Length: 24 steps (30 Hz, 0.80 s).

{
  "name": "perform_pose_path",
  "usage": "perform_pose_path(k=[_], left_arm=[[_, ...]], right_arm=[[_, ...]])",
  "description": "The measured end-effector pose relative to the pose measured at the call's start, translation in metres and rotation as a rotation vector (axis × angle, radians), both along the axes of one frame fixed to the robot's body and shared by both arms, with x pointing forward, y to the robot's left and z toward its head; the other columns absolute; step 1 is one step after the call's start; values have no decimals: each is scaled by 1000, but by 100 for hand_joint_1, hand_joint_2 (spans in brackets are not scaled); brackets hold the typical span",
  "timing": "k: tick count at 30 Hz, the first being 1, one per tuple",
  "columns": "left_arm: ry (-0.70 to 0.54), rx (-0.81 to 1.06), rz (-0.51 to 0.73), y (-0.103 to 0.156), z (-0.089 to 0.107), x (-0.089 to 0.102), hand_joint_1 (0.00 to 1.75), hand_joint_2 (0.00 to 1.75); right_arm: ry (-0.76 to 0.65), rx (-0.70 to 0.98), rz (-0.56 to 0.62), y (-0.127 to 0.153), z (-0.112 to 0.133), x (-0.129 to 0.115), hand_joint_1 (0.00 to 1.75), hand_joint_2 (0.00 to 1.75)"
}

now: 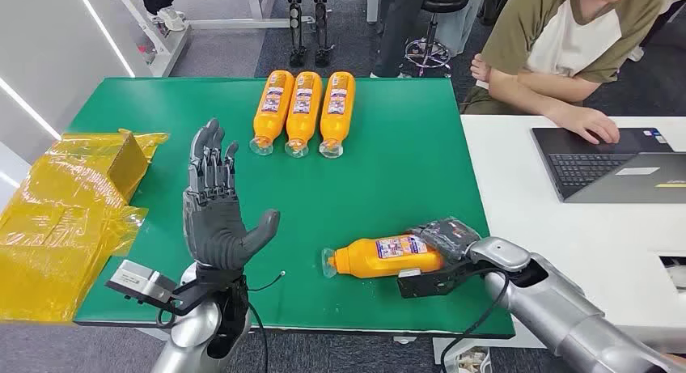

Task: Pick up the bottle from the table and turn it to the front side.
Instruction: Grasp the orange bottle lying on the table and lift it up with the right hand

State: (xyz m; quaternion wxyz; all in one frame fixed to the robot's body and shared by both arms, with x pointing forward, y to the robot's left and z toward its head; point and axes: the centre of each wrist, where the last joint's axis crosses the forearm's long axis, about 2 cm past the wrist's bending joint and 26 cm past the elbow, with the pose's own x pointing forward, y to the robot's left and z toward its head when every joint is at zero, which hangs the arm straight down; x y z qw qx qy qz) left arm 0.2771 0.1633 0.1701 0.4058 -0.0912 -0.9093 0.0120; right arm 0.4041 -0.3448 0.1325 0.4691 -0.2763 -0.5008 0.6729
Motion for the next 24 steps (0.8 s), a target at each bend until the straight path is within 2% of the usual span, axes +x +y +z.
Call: perform_pose_path(k=[8,16,20,24], left_arm=[[-5,-6,21,1,-2,0,0,175],[10,-13,61,4,-6,-5,0,175],[20,-15,65,4,-6,-5,0,175],[32,-21,71,4,-6,-5,0,175]], right_arm=[[-86,126,2,22,-5,-5,175,175],[-342,553,-150,68,3,-21,175,175],[-406,823,-250,83,-5,-45,175,175],[-441,991,-328,98,-15,-73,175,175]])
